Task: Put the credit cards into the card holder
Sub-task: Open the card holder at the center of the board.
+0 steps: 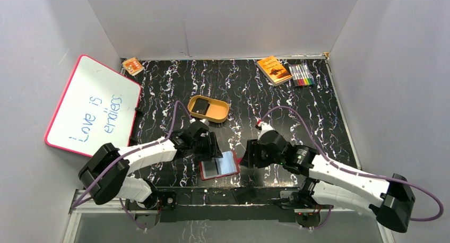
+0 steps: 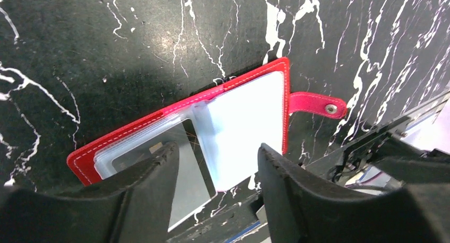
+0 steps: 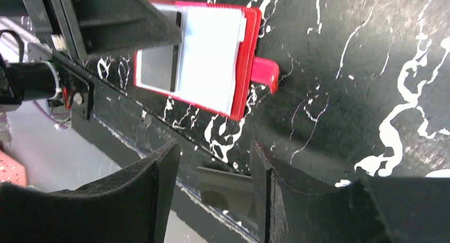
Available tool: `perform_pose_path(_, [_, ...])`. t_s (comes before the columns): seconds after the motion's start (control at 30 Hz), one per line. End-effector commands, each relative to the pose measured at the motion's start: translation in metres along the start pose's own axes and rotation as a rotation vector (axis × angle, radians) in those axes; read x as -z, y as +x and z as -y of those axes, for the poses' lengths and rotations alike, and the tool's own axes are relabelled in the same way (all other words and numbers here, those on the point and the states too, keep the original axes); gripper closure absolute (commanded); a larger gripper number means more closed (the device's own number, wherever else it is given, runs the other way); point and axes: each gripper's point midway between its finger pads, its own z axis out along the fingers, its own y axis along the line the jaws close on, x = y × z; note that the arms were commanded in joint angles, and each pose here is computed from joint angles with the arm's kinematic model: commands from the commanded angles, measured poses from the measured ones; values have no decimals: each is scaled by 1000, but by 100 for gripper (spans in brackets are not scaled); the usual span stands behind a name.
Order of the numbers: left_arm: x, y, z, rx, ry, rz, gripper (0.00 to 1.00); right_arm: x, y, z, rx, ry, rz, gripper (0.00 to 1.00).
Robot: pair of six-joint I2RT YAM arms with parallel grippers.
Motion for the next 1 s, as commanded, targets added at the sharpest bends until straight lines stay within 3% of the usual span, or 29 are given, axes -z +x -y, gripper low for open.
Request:
perform_pose_path(0.0, [22, -9, 12, -39, 3, 21, 41, 13, 25, 12, -11, -9, -69, 39])
perform_pose_path(0.17, [46, -6, 41, -10, 128, 0, 28, 15, 33, 10, -71, -67, -55, 38])
perform_pose_path(0.33, [58, 20, 59, 9, 212, -34, 23, 7, 28, 5, -115, -92, -23, 38])
perform_pose_path(0.5, [53, 59, 59, -5, 217, -104, 25, 6, 13, 12, -156, -49, 64, 39])
perform_pose_path(0.7, [45, 102, 46, -30, 263, -269, 29, 12, 6, 15, -184, -66, 130, 39])
perform_pose_path(0.97, [43, 122, 71, -116, 411, -358, 32, 20, 1, 11, -178, -67, 142, 40])
